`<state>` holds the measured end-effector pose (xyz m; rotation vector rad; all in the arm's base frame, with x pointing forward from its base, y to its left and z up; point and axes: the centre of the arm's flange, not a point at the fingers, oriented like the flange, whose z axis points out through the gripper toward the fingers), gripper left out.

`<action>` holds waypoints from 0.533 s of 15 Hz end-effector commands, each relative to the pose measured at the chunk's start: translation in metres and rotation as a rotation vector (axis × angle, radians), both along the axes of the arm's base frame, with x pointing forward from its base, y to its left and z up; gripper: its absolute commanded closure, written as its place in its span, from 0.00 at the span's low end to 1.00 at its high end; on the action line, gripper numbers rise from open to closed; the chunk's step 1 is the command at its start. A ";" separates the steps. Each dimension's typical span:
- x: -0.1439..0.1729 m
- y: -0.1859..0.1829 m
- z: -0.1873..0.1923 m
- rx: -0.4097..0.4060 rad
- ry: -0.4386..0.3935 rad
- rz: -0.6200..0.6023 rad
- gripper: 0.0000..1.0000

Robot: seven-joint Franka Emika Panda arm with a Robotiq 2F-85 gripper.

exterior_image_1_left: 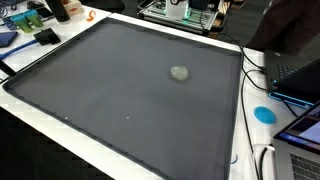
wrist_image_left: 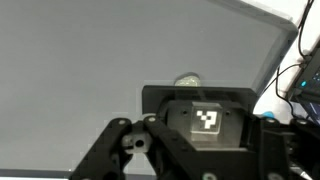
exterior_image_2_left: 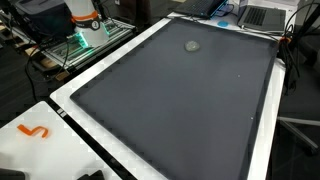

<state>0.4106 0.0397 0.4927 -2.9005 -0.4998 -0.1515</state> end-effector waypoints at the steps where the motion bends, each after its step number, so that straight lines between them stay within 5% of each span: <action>1: 0.043 0.046 0.004 -0.065 0.054 0.000 0.69; 8: 0.094 0.134 -0.015 -0.223 0.095 -0.023 0.69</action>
